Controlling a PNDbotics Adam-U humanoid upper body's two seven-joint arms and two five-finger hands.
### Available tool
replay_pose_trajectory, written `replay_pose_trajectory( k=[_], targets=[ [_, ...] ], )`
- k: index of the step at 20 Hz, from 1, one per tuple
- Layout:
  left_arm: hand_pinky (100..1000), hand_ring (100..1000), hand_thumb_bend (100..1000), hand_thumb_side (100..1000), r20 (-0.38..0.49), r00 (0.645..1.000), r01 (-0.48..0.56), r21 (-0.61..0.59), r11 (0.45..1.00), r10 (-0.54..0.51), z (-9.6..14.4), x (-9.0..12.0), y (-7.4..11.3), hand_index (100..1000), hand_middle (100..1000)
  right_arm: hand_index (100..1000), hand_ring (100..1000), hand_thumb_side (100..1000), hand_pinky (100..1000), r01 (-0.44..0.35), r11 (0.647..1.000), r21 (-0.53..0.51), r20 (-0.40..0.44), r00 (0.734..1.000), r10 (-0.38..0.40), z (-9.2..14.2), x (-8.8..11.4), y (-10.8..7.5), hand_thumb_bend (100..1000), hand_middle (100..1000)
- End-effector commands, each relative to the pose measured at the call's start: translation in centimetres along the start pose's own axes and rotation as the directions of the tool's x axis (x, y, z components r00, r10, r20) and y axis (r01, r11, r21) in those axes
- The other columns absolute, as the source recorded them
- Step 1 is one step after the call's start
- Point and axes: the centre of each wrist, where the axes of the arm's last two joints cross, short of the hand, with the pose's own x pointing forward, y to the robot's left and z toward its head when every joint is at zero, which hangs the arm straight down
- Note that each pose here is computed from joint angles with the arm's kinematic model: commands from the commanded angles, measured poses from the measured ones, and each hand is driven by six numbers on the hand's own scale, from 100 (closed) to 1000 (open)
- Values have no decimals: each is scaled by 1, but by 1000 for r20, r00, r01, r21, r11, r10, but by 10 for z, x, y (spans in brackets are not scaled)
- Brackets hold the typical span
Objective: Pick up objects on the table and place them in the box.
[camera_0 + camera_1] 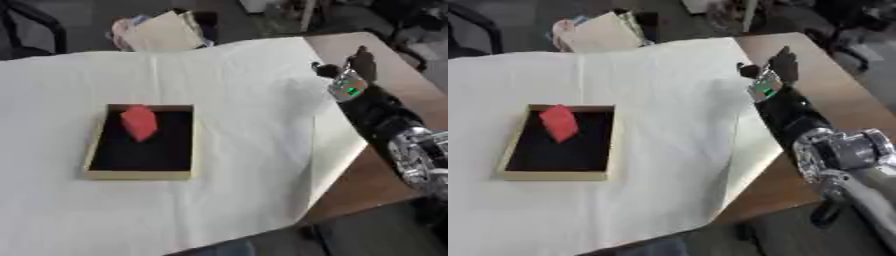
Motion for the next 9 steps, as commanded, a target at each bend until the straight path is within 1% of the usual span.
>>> replay_pose_trajectory(
  k=[1,6,9],
  targets=[
    [811,541,226,464,30,999,12,-12,1000,-11,-6,6,2,810,608,986,861,345,538,43,996,-79,-16,999,-44,-15,-5,-17,646,816],
    [811,542,226,463,31,999,14,-14,1000,-14,-6,7,2,810,608,986,860,354,536,65,994,-88,-26,997,-67,-15,-15,-15,646,814],
    [811,541,225,464,30,999,13,-15,1000,-12,-6,6,2,810,608,985,858,361,535,75,994,-85,-28,997,-78,-15,-17,-14,648,813]
  ],
)
